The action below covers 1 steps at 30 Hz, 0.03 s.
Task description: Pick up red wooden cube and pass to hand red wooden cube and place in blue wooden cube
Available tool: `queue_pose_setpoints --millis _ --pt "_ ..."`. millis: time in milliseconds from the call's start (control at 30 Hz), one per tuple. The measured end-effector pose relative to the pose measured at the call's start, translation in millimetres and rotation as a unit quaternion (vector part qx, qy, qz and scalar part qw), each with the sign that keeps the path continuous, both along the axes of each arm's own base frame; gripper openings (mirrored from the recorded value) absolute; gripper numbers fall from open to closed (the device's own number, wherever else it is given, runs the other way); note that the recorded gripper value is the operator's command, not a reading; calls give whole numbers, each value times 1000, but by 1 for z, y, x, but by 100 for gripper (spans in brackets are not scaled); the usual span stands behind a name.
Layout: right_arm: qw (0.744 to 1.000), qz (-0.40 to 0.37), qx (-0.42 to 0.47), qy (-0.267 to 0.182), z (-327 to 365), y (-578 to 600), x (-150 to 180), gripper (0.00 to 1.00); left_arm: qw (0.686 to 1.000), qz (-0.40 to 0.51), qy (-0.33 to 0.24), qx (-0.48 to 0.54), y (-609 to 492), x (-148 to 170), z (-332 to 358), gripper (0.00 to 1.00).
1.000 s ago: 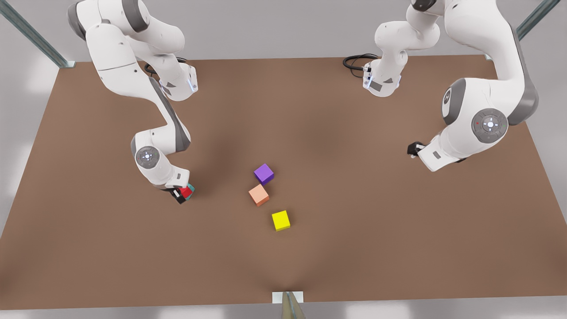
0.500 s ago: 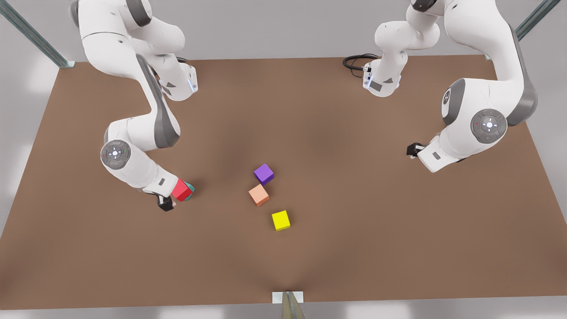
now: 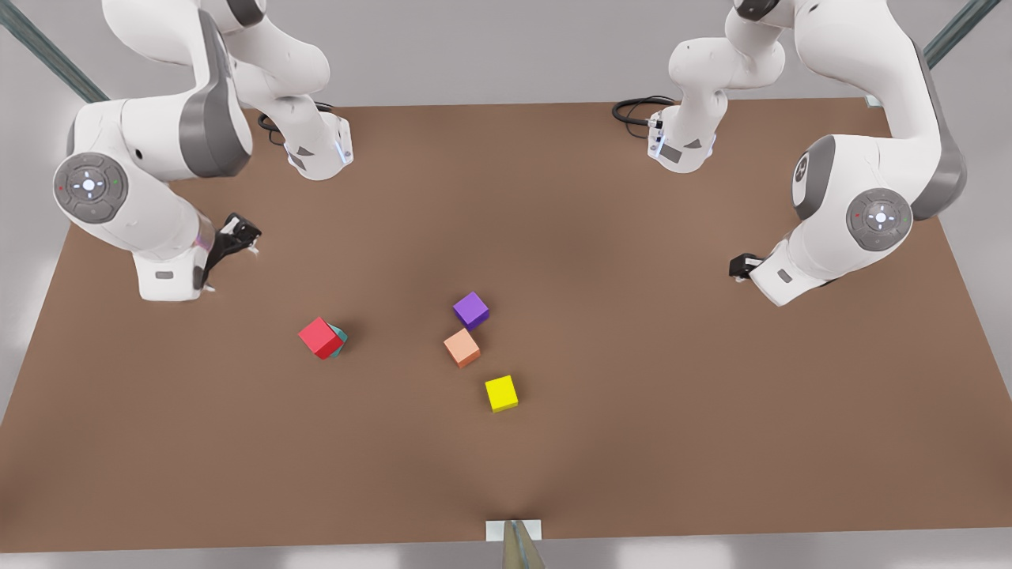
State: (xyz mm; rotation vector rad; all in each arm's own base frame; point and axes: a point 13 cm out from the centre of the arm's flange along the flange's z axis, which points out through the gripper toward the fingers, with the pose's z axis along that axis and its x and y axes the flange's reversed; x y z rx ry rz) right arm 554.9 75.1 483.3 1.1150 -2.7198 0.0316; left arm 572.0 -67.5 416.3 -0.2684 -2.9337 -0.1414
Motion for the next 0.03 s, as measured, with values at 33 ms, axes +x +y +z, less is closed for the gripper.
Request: queue_pose_setpoints --millis 33 --pt "1000 -24 -4 1 0 -3 -2 100 1000 1 1 0 0 0 0 100"
